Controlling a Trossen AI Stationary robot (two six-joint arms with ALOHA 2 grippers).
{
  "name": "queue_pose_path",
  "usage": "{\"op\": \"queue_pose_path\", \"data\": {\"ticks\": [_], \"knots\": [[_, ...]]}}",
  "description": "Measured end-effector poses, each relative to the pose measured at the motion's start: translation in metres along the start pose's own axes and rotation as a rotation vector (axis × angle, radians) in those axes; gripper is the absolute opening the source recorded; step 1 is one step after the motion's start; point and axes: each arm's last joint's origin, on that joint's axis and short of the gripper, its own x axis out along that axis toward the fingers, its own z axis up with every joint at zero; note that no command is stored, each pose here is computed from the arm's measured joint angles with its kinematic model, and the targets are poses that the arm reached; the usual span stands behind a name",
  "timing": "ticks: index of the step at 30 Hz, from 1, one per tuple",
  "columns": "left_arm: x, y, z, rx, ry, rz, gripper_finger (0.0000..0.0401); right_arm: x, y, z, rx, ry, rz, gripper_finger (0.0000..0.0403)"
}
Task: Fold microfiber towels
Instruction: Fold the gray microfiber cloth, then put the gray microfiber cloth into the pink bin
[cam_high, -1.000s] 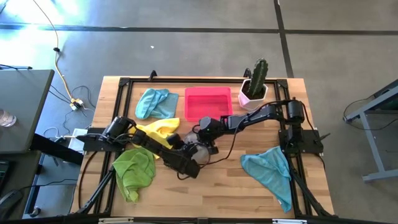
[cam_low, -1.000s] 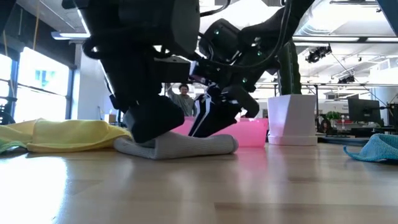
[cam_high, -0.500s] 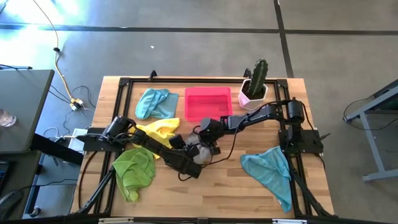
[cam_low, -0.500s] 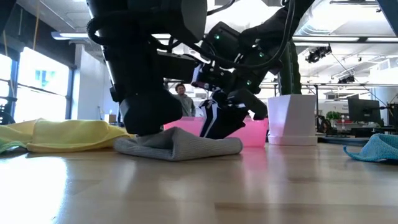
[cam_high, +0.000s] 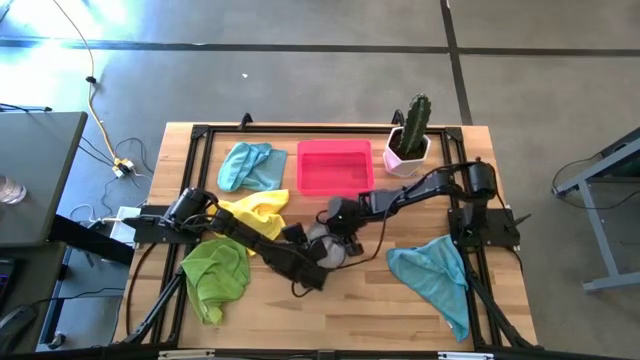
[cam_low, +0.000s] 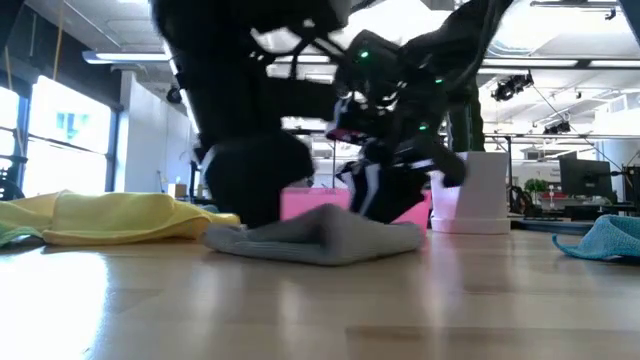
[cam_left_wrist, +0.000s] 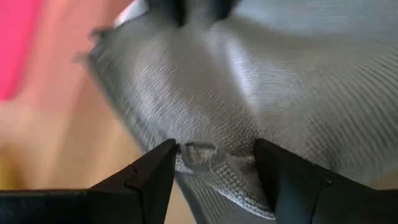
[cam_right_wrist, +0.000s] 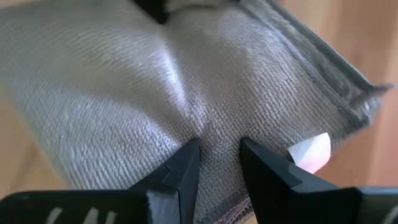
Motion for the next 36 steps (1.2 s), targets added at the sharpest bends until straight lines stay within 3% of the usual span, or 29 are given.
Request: {"op": "queue_pose_path", "data": {"ticks": [6, 13, 18, 23, 28, 32, 36], "knots": [[-0.004, -0.016, 0.016, -0.025, -0.142, -0.176, 0.0211, -0.021, 0.028, -0.010, 0.014, 0.034, -0.032, 0.0114], [-0.005, -0.019, 0.018, -0.068, -0.135, -0.248, 0.0211, -0.042, 0.055, -0.029, 0.112, 0.047, -0.081, 0.0114], [-0.002, -0.016, 0.020, -0.103, -0.119, -0.243, 0.0211, -0.047, 0.070, -0.039, 0.142, -0.003, -0.132, 0.0114], [0.001, -0.009, 0.023, -0.113, -0.102, -0.233, 0.0211, -0.051, 0.081, -0.039, 0.164, -0.051, -0.155, 0.0114], [-0.001, 0.001, 0.031, -0.129, -0.070, -0.305, 0.0211, -0.052, 0.087, -0.033, 0.141, -0.106, -0.159, 0.0114], [-0.014, 0.016, 0.038, -0.108, -0.045, -0.363, 0.0211, -0.051, 0.091, -0.036, 0.131, -0.072, -0.153, 0.0114], [-0.033, 0.037, 0.046, -0.112, -0.066, -0.354, 0.0211, -0.058, 0.094, -0.039, 0.138, -0.035, -0.177, 0.0114]]}}
